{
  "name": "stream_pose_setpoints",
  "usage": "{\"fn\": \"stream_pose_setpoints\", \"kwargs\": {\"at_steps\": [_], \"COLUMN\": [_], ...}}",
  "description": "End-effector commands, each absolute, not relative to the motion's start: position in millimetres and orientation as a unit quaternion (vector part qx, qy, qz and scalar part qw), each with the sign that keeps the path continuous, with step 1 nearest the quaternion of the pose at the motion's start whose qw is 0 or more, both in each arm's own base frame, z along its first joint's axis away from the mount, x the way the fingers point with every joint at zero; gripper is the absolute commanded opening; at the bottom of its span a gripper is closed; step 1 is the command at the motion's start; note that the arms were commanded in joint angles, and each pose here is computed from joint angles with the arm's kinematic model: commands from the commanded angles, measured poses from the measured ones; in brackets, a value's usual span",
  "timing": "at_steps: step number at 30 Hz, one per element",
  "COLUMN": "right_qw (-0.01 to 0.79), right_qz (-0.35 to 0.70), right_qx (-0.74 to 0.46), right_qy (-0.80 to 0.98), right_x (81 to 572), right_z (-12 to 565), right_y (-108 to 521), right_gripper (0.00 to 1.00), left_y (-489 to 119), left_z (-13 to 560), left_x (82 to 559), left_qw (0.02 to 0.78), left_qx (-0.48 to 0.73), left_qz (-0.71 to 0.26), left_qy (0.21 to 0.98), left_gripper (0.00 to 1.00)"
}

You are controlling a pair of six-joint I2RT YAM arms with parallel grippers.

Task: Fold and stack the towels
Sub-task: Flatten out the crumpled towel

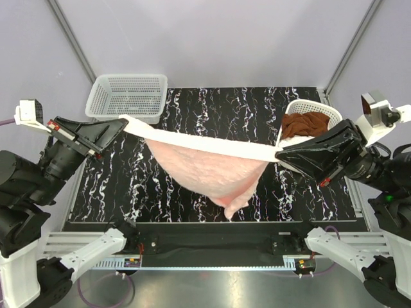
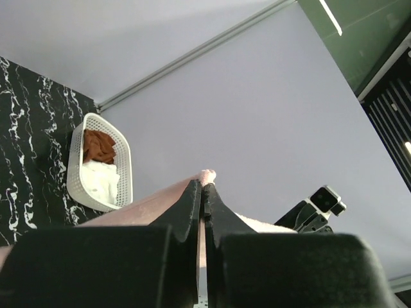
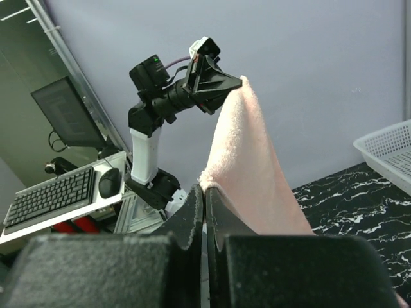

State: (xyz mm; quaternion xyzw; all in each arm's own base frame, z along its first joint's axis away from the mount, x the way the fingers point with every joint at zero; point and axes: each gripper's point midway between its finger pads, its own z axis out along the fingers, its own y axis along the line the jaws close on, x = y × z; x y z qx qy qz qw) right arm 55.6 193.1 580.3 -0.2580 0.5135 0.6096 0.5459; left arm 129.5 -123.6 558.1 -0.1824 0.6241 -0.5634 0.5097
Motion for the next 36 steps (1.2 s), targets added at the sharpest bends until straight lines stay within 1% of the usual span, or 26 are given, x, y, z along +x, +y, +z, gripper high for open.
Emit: {"fn": "stream_pose_setpoints", "kwargs": {"at_steps": [1,3,4,5,6,7,8,10,11,12,13,14,15,16,17,18,21,24,26,27,28,29,30,31,33,36], "right_qw": [0.564,0.592,0.608,0.641,0.665,0.676,0.702,0.717,0.723,0.733,0.727,0.726,0.741,0.735,0.738,0.75,0.755,0.743,0.745,0.734,0.736,0.734,0.723,0.727,0.717,0.713], "right_qz": [0.633,0.611,0.596,0.557,0.533,0.504,0.443,0.38,0.35,0.342,0.322,0.305,0.306,0.301,0.295,0.3,0.309,0.322,0.335,0.337,0.351,0.364,0.368,0.378,0.391,0.42], "right_qx": [-0.256,-0.233,-0.214,-0.173,-0.147,-0.121,-0.089,-0.058,-0.068,-0.068,-0.069,-0.078,-0.076,-0.084,-0.089,-0.092,-0.116,-0.146,-0.145,-0.147,-0.152,-0.149,-0.152,-0.153,-0.153,-0.166], "right_qy": [0.463,0.47,0.48,0.498,0.501,0.524,0.551,0.581,0.591,0.584,0.602,0.612,0.593,0.601,0.6,0.582,0.567,0.568,0.558,0.571,0.559,0.553,0.565,0.553,0.556,0.536], "right_x": [42,53,66,91,102,129,159,206,221,225,250,258,253,265,266,257,249,241,226,230,211,204,206,189,180,149], "right_z": [607,613,614,613,620,616,608,606,602,614,606,604,626,624,627,644,657,651,654,640,645,645,632,636,627,629], "right_y": [186,180,179,171,163,165,156,159,163,162,175,177,172,182,181,177,181,189,183,187,180,179,183,174,173,164], "right_gripper": [0.0,0.0,0.0,0.0,0.0,0.0,0.0,0.0,0.0,0.0,0.0,0.0,0.0,0.0,0.0,0.0,0.0,0.0,0.0,0.0,0.0,0.0,0.0,0.0,0.0,0.0], "left_y": [-127,-121,-111,-105,-102,-91,-90,-90,-92,-96,-105,-107,-108,-104,-101,-96,-79,-74,-79,-80,-86,-89,-92,-96,-101,-105], "left_z": [581,596,604,610,617,621,622,618,617,617,613,613,609,613,614,619,638,656,662,662,661,662,659,656,652,648], "left_x": [129,132,135,140,149,161,173,207,218,228,247,253,260,260,260,258,244,226,217,212,209,204,202,196,190,175], "left_qw": [0.517,0.54,0.562,0.578,0.599,0.622,0.635,0.658,0.665,0.674,0.674,0.677,0.677,0.684,0.687,0.697,0.728,0.745,0.743,0.739,0.732,0.728,0.72,0.712,0.699,0.684], "left_qx": [-0.175,-0.17,-0.183,-0.189,-0.188,-0.208,-0.212,-0.222,-0.22,-0.208,-0.207,-0.203,-0.199,-0.206,-0.208,-0.21,-0.214,-0.199,-0.183,-0.181,-0.168,-0.162,-0.161,-0.149,-0.146,-0.134], "left_qz": [-0.586,-0.572,-0.557,-0.541,-0.513,-0.482,-0.457,-0.396,-0.378,-0.362,-0.346,-0.337,-0.322,-0.314,-0.308,-0.306,-0.306,-0.328,-0.35,-0.363,-0.378,-0.39,-0.403,-0.416,-0.436,-0.467], "left_qy": [0.599,0.593,0.584,0.581,0.585,0.581,0.586,0.601,0.606,0.609,0.619,0.622,0.631,0.626,0.624,0.613,0.575,0.546,0.541,0.538,0.541,0.54,0.542,0.546,0.548,0.544], "left_gripper": [0.0,0.0,0.0,0.0,0.0,0.0,0.0,0.0,0.0,0.0,0.0,0.0,0.0,0.0,0.0,0.0,0.0,0.0,0.0,0.0,0.0,0.0,0.0,0.0,0.0,0.0]}}
